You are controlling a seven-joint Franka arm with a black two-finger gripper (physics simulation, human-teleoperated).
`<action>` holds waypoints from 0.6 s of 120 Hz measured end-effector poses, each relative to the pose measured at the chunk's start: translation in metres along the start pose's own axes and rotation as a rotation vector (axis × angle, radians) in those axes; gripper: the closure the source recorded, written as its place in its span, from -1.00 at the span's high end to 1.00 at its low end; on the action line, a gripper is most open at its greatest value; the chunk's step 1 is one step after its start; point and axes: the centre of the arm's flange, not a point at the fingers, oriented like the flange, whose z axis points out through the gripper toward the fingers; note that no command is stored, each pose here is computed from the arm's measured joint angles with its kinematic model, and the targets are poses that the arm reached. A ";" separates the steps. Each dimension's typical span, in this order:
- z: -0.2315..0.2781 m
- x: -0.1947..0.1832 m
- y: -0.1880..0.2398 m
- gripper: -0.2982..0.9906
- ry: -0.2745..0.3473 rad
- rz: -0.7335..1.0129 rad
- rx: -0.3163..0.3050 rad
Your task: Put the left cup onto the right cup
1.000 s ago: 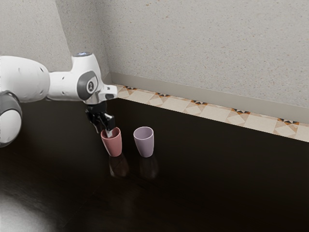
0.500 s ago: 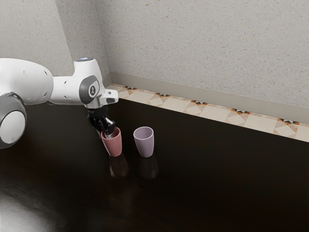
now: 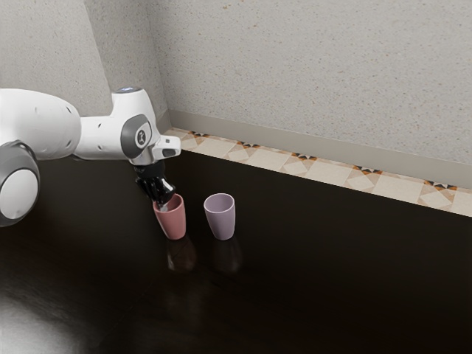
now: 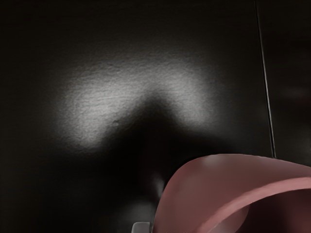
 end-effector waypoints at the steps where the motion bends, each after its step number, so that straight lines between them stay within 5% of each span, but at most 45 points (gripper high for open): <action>1: 0.000 0.000 0.000 -0.66 0.000 0.000 0.000; 72: -0.089 -0.013 0.019 -0.68 0.073 0.025 -0.016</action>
